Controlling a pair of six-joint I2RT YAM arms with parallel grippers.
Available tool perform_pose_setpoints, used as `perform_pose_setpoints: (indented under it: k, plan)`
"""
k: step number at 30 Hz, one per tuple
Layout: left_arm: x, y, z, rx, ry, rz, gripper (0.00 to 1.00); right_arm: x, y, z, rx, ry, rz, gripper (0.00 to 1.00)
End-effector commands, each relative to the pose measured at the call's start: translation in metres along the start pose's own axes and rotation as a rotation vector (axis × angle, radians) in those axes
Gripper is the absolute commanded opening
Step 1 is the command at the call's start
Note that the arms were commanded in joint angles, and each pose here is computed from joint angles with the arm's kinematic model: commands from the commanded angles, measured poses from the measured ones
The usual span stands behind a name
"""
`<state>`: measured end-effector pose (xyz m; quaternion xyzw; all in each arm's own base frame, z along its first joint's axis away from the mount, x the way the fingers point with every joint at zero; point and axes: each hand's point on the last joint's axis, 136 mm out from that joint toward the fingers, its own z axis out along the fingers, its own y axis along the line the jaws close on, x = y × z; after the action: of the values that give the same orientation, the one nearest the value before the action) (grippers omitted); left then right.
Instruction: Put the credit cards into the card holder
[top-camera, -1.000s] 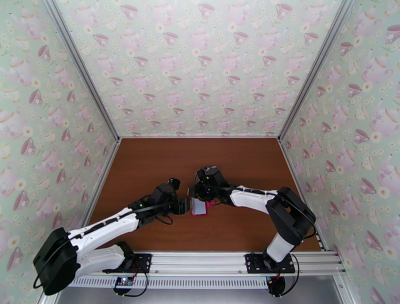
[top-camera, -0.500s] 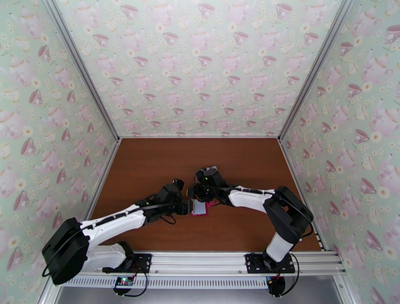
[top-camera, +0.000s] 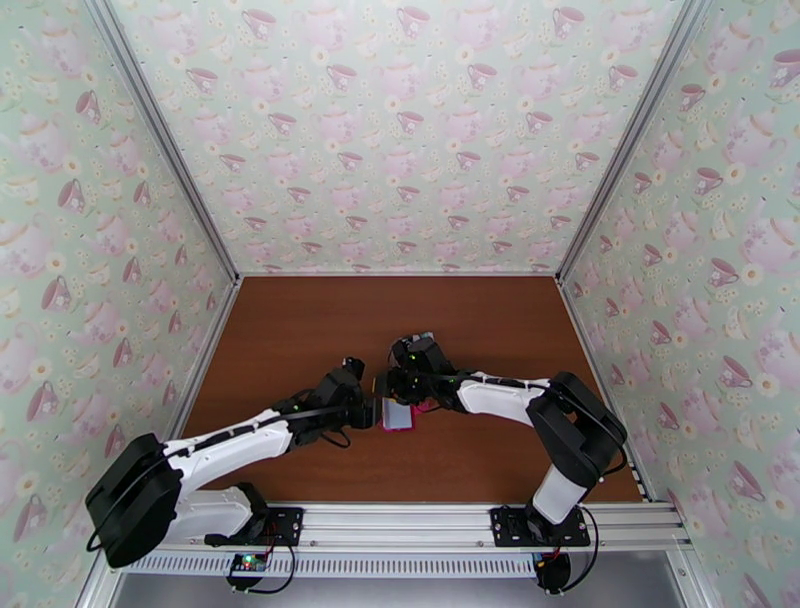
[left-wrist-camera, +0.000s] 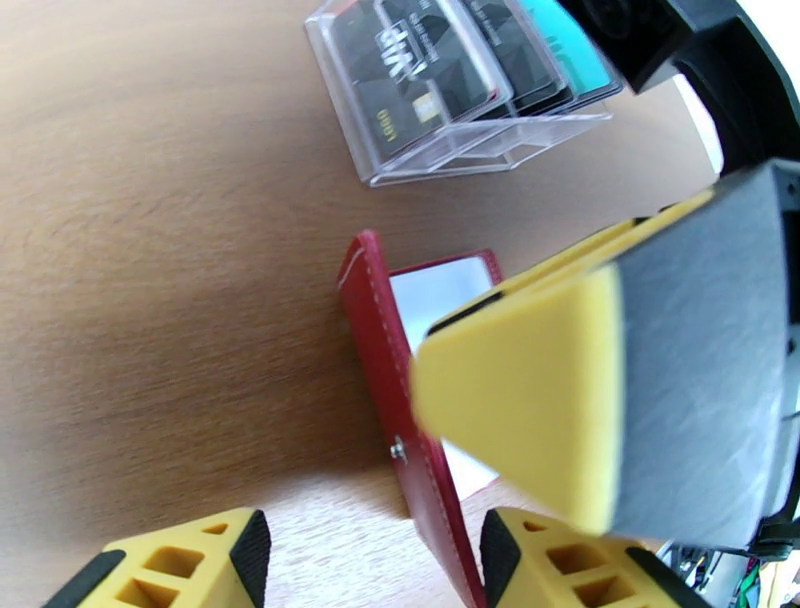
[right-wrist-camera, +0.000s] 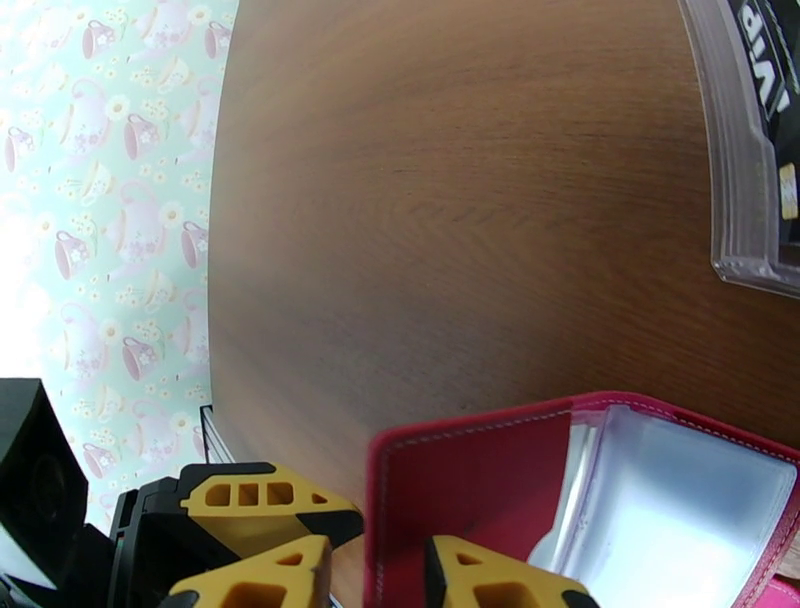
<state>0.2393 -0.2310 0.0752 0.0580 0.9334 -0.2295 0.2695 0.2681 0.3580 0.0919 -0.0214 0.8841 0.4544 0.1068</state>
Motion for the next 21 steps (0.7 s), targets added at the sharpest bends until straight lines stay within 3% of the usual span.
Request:
perform_pose_setpoints:
  k: [1,21]
  plan:
    - [0.0,0.013,-0.004,-0.038,-0.022,0.001,0.61,-0.002,0.002,-0.007,-0.008,-0.017,-0.019,0.32]
    - [0.009,0.055,0.002,-0.184,0.038,-0.003,0.62,0.01,-0.01,0.011,-0.037,0.035,0.002,0.3]
